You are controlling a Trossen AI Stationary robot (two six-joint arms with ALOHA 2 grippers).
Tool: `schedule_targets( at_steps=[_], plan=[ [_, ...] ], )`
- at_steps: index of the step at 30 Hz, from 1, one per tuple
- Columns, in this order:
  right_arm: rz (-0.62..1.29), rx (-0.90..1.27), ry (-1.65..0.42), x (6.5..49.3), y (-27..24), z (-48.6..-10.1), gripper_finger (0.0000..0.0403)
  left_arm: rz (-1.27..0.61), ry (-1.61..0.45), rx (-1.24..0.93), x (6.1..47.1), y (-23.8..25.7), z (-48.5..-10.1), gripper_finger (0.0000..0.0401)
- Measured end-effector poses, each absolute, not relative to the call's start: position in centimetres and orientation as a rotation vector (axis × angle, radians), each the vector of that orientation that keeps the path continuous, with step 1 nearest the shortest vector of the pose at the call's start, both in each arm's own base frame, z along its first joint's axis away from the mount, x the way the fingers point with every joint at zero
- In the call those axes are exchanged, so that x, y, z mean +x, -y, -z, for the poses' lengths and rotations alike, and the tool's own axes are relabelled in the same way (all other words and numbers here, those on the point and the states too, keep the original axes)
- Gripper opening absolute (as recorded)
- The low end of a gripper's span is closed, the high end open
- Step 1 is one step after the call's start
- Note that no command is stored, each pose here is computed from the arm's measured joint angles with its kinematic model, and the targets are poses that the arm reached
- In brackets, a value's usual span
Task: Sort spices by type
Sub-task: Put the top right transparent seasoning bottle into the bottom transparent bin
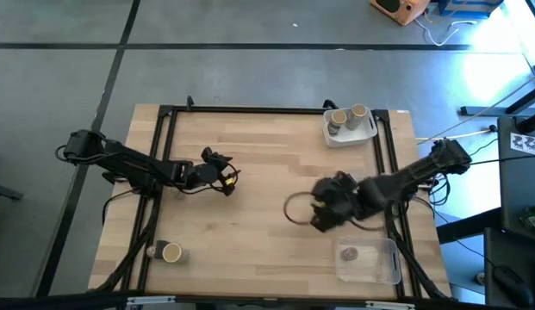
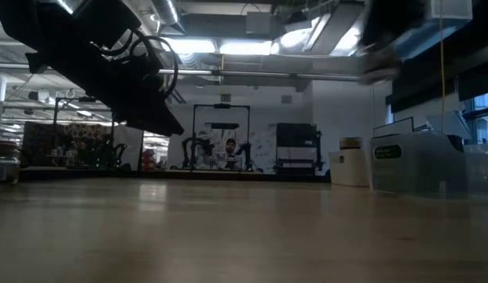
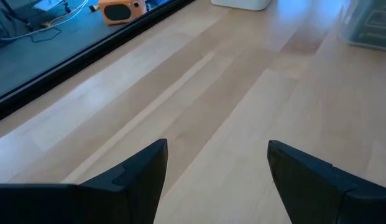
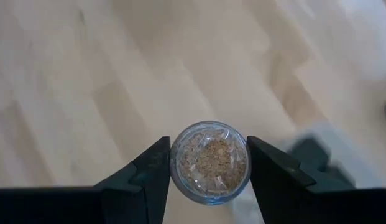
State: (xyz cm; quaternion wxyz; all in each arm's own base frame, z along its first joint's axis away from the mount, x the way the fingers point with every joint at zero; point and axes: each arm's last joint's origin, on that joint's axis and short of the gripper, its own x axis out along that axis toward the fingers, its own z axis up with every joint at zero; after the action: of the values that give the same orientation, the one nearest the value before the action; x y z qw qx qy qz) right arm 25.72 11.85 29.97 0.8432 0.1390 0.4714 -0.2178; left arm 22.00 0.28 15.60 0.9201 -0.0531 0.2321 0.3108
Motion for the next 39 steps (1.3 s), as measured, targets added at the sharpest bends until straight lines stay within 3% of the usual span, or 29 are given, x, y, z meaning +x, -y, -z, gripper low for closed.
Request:
schedule_targets(
  at_steps=[17, 29, 39],
  plan=[
    [0.424, 0.515, -0.969, 14.8, -21.8, -29.9, 0.0184, -0.649, -0.433, -0.173, 22.1, -0.3, -15.8, 0.0260],
    [0.467, 0.660, -1.062, 9.2, -23.8, -23.7, 0.0184, -0.655, -0.426, -0.196, 22.1, -0.3, -15.8, 0.0260],
    [0.506, 0.646, -1.051, 8.3, -23.8, -18.8, 0.0184, -0.653, -0.432, -0.176, 22.1, -0.3, -15.8, 0.0260]
  ],
)
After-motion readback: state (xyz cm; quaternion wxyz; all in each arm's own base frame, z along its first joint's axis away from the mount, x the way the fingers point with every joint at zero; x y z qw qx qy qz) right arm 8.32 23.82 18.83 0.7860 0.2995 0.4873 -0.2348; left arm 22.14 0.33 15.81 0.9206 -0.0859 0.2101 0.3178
